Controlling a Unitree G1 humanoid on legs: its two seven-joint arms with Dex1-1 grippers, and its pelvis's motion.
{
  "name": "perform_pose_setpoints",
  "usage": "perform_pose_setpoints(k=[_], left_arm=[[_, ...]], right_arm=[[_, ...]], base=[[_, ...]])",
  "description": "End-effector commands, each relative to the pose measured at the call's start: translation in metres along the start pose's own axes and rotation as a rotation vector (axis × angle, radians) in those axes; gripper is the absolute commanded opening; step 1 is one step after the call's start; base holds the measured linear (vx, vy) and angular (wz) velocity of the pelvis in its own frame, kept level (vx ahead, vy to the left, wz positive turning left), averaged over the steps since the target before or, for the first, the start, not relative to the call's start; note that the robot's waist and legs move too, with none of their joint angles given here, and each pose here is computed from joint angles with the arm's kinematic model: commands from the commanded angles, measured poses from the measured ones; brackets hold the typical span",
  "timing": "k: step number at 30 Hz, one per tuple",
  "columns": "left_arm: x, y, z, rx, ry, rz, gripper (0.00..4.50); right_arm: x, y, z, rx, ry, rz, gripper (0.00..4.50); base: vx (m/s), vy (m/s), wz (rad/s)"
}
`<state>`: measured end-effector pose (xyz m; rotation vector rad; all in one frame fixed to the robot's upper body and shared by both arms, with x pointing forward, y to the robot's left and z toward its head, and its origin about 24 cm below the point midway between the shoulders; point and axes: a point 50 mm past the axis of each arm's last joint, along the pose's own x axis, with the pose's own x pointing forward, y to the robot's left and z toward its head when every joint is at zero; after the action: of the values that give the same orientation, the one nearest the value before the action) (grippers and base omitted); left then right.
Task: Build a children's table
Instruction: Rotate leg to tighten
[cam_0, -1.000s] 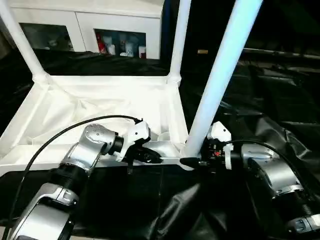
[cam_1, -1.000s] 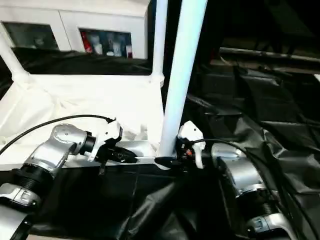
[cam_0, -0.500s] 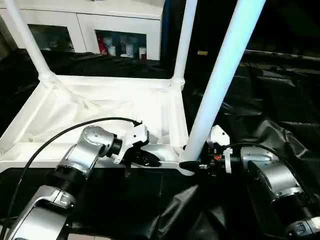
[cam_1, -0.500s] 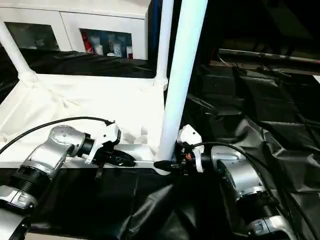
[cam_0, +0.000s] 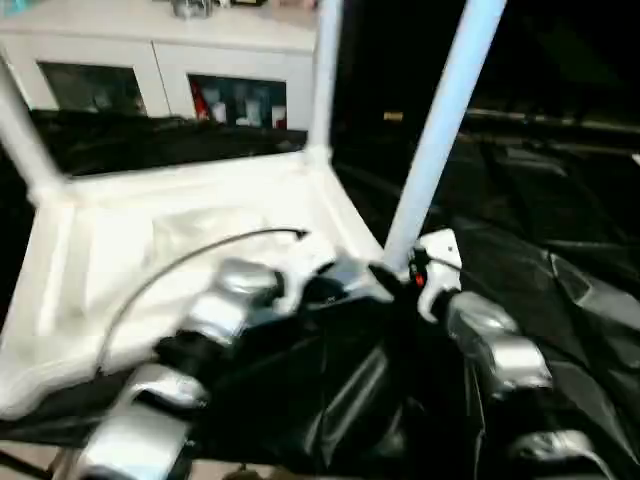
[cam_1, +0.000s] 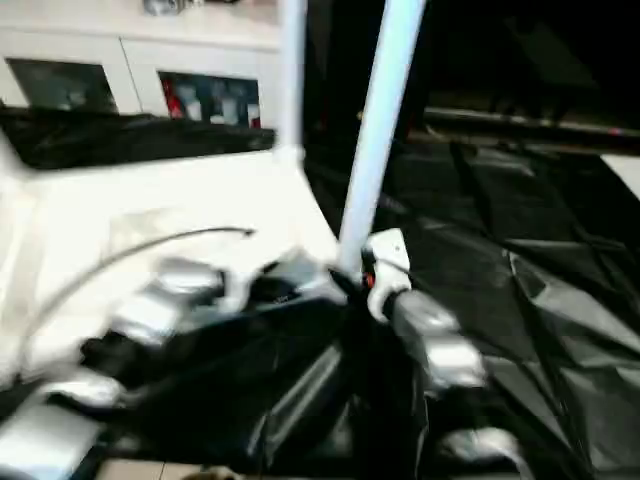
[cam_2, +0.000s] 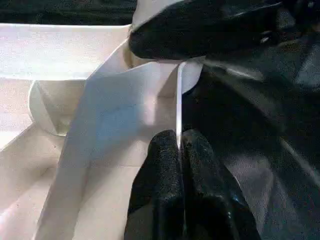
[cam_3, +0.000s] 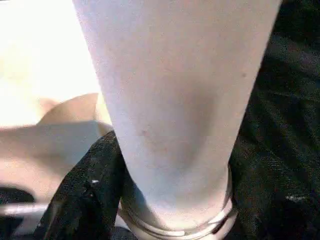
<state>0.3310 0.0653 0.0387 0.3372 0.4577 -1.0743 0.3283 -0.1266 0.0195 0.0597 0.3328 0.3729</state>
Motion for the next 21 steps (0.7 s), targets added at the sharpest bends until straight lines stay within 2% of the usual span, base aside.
perform_pose_setpoints(k=[1, 4, 5, 6, 10, 14, 21], left_arm=[[0.027, -0.032, 0.008, 0.010, -0.008, -0.135, 0.00], [0.025, -0.030, 0.007, 0.011, -0.007, -0.139, 0.00], [0.024, -0.028, 0.005, 0.013, -0.004, -0.141, 0.00], [0.022, -0.026, 0.004, 0.020, -0.004, -0.145, 0.00], [0.009, -0.016, -0.004, 0.046, 0.009, -0.162, 0.00], [-0.001, -0.010, -0.012, 0.053, 0.026, -0.181, 0.00], [-0.029, -0.002, -0.021, 0.083, 0.025, -0.336, 0.00]], right_arm=[[0.012, 0.041, -0.011, -0.052, 0.061, 0.130, 2.65], [0.013, 0.047, -0.005, -0.068, 0.032, 0.163, 2.65], [0.014, 0.048, -0.003, -0.064, 0.023, 0.170, 3.00], [0.013, 0.046, -0.002, -0.060, 0.019, 0.172, 3.21], [0.009, 0.031, 0.005, -0.067, 0.002, 0.177, 3.54], [0.000, 0.022, 0.010, -0.125, -0.018, 0.266, 3.54], [-0.035, 0.003, 0.015, -0.262, -0.001, 0.560, 3.54]], base=[[0.000, 0.000, 0.00], [-0.021, 0.050, -0.04], [0.000, 0.000, 0.00], [0.000, 0.000, 0.00], [0.000, 0.000, 0.00], [0.000, 0.000, 0.00], [0.015, -0.014, 0.02]])
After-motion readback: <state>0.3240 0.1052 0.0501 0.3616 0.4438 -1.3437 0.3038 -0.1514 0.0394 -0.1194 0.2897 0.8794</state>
